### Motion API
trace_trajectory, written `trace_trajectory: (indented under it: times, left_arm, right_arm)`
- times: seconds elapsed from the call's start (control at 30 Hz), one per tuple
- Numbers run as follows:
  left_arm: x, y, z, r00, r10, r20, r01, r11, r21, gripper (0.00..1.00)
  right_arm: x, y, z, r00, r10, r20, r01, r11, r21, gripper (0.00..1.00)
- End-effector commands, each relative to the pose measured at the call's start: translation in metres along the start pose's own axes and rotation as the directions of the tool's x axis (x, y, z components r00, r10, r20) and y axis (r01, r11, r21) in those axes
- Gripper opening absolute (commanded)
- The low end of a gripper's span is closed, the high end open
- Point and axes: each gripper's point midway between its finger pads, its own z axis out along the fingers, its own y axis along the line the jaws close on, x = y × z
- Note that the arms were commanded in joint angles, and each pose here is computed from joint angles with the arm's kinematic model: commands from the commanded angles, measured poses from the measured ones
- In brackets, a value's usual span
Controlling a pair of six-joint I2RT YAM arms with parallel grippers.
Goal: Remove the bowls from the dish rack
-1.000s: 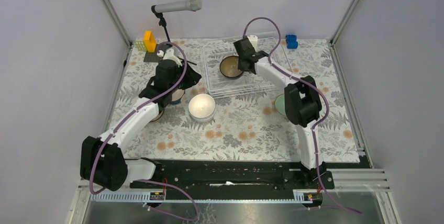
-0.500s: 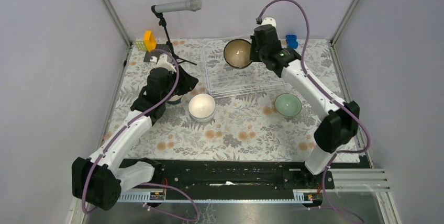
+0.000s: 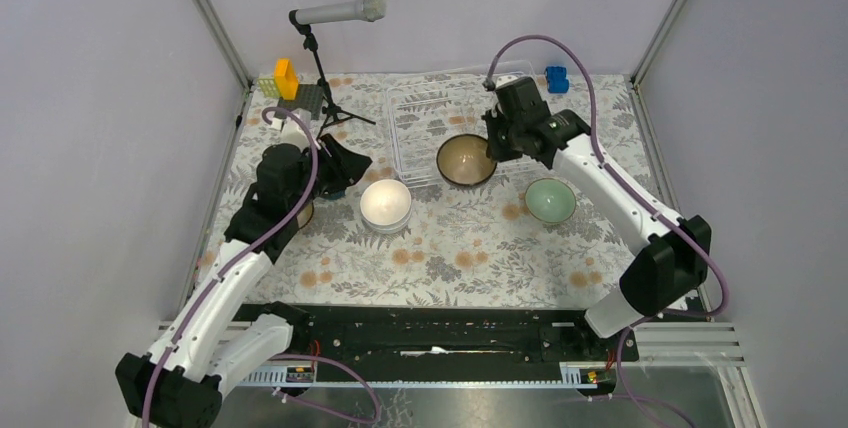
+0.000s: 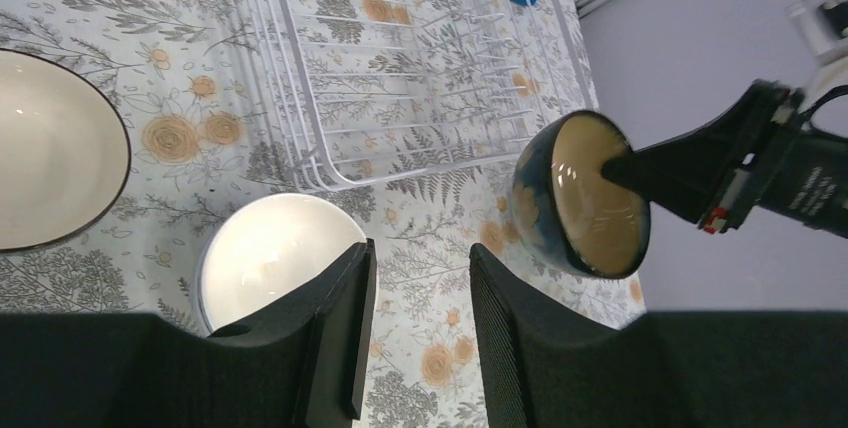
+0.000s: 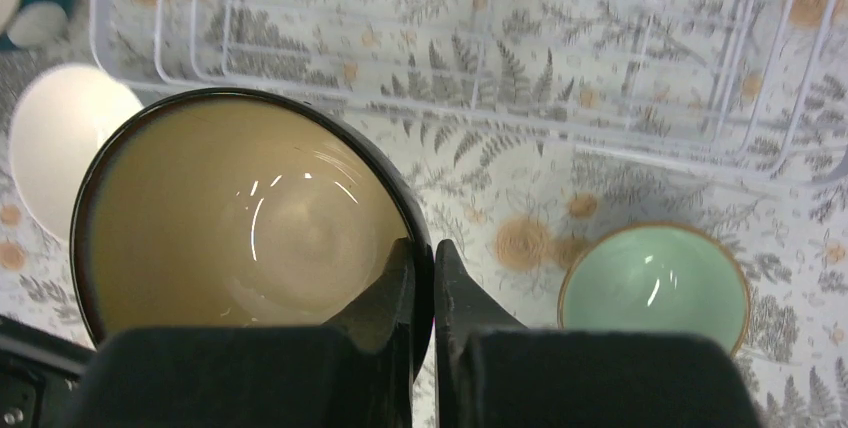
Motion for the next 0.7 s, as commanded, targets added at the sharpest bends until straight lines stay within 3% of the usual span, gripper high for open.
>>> trace_trajectory:
  times: [0.0,0.2,0.43,0.67]
  left_arm:
    - [-0.001,-0.021,-0.016,1.0,-0.024,-0.018,0.026,0.997,0.078,0.45]
    - [0.01,-0.026,-0.027,0.996,-0.067,-0.059,0.074,0.991,0.11,0.47]
    - [0.027,-0.028,-0.035,0.988,-0.109,-0.112,0.124,0.982,0.14,0.5]
    - [0.039,-0.012,-0.034,0.986,-0.095,-0.136,0.107,0.991,0.081,0.54]
  right_arm:
    - [0.007,0.01,-0.032,0.999,-0.009,0.043,0.013,0.995,-0.095,0.0]
    - [0.072,-0.003,-0.006,0.999,0.038,-0.015,-0.039,0.997,-0.071,0.0]
    - [0.081,-0.012,0.016,0.997,0.082,0.016,-0.081,0.996,-0.024,0.0]
    - [0.08,-0.011,0.053,0.991,0.132,0.017,-0.132,0.991,-0.001,0.0]
